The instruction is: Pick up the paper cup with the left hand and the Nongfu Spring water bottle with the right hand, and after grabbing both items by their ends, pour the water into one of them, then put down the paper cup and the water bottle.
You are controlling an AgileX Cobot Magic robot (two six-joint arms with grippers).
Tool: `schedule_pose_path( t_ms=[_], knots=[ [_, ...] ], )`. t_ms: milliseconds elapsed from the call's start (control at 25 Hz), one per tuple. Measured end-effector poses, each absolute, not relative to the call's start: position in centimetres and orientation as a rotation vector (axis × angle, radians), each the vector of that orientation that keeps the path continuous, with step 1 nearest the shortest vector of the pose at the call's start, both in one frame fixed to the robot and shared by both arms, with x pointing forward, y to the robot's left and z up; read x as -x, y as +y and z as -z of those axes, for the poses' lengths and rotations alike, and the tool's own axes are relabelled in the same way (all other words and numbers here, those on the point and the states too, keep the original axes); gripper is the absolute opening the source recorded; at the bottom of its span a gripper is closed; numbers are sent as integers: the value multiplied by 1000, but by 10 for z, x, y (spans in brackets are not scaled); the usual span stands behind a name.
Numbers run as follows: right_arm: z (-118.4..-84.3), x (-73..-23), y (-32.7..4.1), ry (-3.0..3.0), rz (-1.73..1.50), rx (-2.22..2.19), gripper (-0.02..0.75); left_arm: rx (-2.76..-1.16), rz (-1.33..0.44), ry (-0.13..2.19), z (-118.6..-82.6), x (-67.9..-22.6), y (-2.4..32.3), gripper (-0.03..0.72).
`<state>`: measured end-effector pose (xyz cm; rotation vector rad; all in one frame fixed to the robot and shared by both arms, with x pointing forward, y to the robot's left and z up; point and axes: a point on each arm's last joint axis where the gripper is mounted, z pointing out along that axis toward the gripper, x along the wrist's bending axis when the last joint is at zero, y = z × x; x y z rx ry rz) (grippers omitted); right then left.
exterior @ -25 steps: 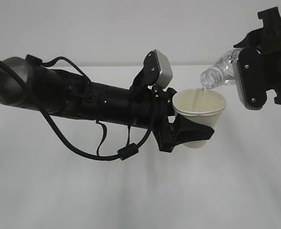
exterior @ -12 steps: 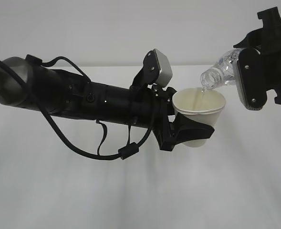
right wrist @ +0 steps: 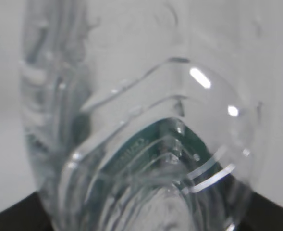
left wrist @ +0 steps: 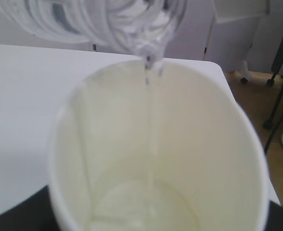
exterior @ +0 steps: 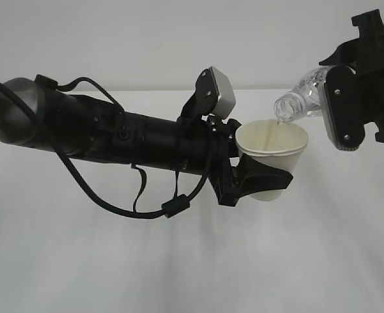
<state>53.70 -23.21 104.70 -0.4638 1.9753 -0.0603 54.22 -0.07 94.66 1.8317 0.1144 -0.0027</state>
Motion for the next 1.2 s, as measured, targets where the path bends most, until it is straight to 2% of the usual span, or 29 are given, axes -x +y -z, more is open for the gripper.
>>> schedule_pose_path(
  t_ms=[1200],
  knots=[
    [-1047, -537, -232, 1974, 66, 469, 447, -1832, 2, 115, -947, -542, -1, 452]
  ],
)
